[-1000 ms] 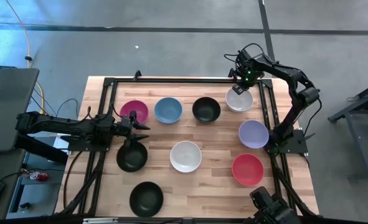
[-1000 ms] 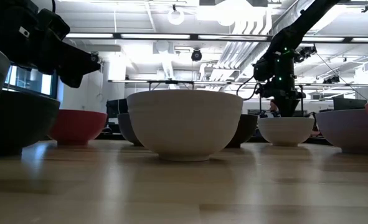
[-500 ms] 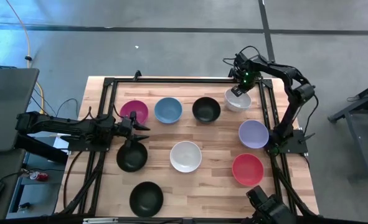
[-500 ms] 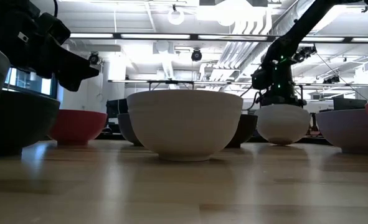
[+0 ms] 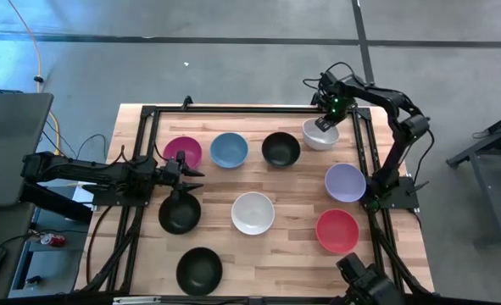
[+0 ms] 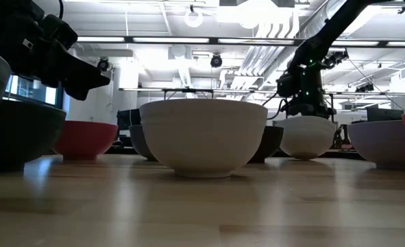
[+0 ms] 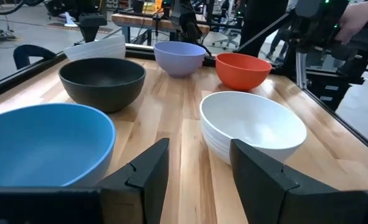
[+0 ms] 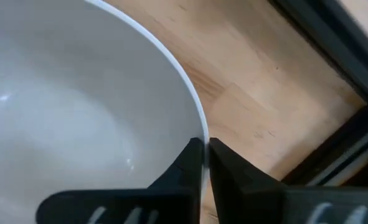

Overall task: Nest bowls inside each other
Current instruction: Stack the top white bowl on top of the white bowl

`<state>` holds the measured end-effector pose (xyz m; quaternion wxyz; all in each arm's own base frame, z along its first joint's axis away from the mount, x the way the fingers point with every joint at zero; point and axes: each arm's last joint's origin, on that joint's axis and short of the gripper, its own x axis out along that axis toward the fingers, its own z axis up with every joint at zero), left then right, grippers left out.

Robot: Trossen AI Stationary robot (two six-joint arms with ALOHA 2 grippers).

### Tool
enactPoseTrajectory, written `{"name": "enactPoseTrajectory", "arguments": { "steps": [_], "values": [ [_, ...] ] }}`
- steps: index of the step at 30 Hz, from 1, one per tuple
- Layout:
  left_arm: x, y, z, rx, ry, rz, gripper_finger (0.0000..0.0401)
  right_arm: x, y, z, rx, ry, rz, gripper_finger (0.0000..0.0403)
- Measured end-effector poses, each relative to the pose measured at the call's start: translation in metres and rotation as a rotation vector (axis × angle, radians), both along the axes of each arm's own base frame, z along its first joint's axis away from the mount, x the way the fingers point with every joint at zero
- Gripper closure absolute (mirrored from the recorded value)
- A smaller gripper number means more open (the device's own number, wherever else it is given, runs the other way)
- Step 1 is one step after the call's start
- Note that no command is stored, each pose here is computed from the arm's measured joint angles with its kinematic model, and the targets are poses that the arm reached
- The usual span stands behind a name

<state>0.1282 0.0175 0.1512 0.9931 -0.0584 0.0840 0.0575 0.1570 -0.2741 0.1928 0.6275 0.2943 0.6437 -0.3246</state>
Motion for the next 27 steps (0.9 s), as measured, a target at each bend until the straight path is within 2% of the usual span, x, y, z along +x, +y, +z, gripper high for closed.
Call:
{"name": "enactPoseTrajectory", "arguments": {
  "steps": [9, 22, 27],
  "values": [
    [0.0, 0.0, 0.0, -0.003, -0.001, 0.0, 0.0243, -0.002, 0.003, 0.01, -0.032, -0.011, 0.0, 0.0402],
    [0.0, 0.0, 0.0, -0.018, -0.002, 0.002, 0.0243, -0.004, 0.007, 0.011, 0.002, 0.004, -0.005, 0.0403],
    [0.0, 0.0, 0.0, -0.018, -0.002, 0.002, 0.0243, -0.005, 0.01, 0.022, -0.022, -0.031, -0.009, 0.0403]
  ]
}}
